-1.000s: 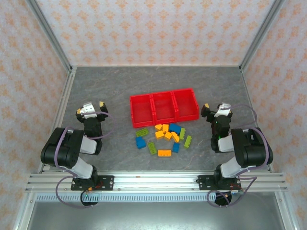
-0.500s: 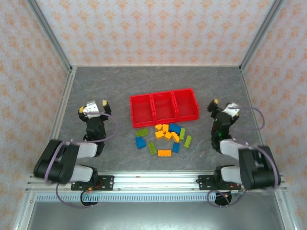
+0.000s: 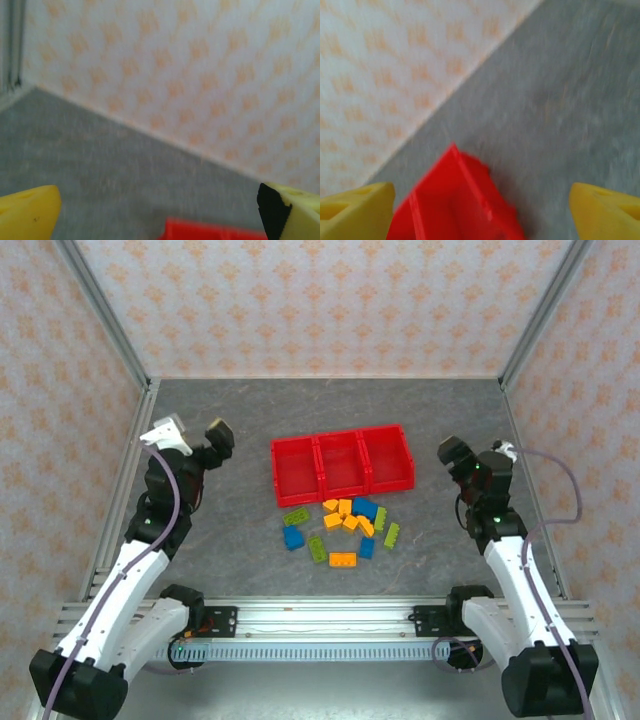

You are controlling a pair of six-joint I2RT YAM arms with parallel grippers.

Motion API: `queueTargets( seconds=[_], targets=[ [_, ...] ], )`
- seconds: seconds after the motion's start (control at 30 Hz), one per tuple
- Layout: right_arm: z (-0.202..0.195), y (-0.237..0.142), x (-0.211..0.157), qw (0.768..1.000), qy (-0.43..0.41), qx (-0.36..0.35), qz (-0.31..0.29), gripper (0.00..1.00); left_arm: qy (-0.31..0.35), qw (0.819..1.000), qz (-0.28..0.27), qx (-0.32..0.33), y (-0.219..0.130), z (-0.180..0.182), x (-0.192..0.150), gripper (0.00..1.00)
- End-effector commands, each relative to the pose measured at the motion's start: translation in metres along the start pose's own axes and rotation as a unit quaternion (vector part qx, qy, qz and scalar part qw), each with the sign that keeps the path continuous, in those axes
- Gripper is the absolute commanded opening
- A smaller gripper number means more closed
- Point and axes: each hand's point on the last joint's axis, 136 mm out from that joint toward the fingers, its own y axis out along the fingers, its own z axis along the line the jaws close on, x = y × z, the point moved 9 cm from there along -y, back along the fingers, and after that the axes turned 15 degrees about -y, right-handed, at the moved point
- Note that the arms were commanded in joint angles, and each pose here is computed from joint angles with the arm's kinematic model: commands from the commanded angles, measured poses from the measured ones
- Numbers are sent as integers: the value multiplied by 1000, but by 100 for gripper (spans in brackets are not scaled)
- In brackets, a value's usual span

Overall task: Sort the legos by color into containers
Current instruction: Pick up the lego from the bottom-center of the table.

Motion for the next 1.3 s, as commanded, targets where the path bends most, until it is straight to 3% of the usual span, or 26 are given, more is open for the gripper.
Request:
queueTargets(
  seconds=[0.0,0.13,0.27,0.43,0.7,1.13,1.27],
  targets=[
    [-1,-12,-52,984,15,11,176,86,19,984,168,51,-15,30,-46,99],
    [-1,-22,-88,970,2,-13,241,83,18,972,231,40,-26,37,-64,99],
    [6,-24,-124,956,-26,-24,292,81,35,973,222,-48,-32,26,-69,99],
    [15,-18,-159,930,-96,-61,350,81,39,967,243,-61,-29,25,-74,99],
    [22,-7,-173,917,-145,-96,360,77,39,962,259,-77,-28,24,-79,99],
    [20,8,-186,901,-194,-122,369,62,37,963,254,-77,-28,24,-79,99],
    [19,11,-186,898,-207,-134,363,52,37,963,255,-77,-27,25,-80,99]
  ],
)
